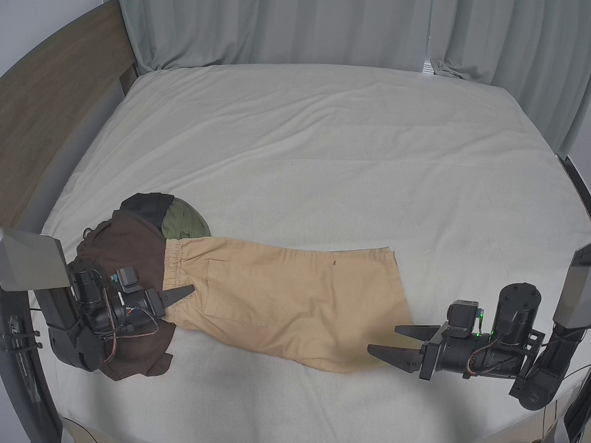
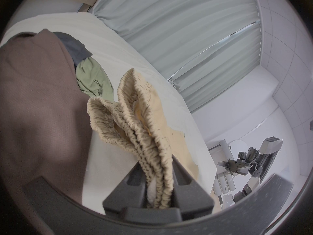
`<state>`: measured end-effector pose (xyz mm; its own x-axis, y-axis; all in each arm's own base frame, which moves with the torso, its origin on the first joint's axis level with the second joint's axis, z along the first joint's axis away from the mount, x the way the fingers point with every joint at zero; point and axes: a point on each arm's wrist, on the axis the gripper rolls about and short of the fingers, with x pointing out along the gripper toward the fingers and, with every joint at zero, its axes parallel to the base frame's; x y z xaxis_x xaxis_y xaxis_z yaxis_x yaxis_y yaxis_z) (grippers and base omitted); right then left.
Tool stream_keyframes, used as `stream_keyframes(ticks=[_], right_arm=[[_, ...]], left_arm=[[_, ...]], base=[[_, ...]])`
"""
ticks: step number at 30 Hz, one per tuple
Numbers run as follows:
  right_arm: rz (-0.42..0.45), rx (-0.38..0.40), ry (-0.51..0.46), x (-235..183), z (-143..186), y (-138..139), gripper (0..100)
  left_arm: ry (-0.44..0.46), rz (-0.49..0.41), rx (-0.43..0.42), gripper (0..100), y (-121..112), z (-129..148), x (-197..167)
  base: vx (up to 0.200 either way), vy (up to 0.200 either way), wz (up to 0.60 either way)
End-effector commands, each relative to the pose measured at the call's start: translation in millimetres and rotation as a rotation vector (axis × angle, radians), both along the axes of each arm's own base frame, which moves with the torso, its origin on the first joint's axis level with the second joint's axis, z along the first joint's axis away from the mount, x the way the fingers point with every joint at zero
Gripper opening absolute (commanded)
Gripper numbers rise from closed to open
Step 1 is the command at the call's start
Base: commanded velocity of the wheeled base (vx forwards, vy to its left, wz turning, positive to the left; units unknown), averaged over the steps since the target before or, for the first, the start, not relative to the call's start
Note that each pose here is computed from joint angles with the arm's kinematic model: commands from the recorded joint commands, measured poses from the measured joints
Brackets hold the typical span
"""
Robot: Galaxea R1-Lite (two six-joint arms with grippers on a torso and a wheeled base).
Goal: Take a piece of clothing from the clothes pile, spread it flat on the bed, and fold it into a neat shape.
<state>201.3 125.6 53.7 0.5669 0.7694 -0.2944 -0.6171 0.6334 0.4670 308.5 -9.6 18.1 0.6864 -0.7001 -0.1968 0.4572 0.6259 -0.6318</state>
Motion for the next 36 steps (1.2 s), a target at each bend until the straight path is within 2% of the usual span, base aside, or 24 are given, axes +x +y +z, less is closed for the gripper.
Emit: stream_keyframes(ticks=[1,6,12,18,21,36], right_arm=[[0.001,-0.001,0.002,0,-1,0,100],[0.002,-0.002,0.005,0,-1,0,100],[-0.001,-0.001,0.002,0,-1,0,100],[-0.005,0.000,0.001,1,0,-1,100],[-0.007,0.001,-0.001,1,0,-1,100],[-0.021,0.005,-0.007,3,1,-4,100]], left_arm=[[-0.003,0.020,0.003,0,11,1,-3],[-0.004,0.003,-0.006,0,17,1,-5],[-0.013,-0.048,-0.015,0,11,3,-4],[-0.036,-0.108,-0.011,0,-12,10,-4],[-0.042,-0.120,-0.009,0,-18,11,-3],[-0.089,-0.213,-0.001,0,-77,18,-1]], base=[[0.000,0.000,0.00],[0.000,0.000,0.00],[0.000,0.000,0.00],[0.000,0.000,0.00],[0.000,0.000,0.00],[0.000,0.000,0.00]])
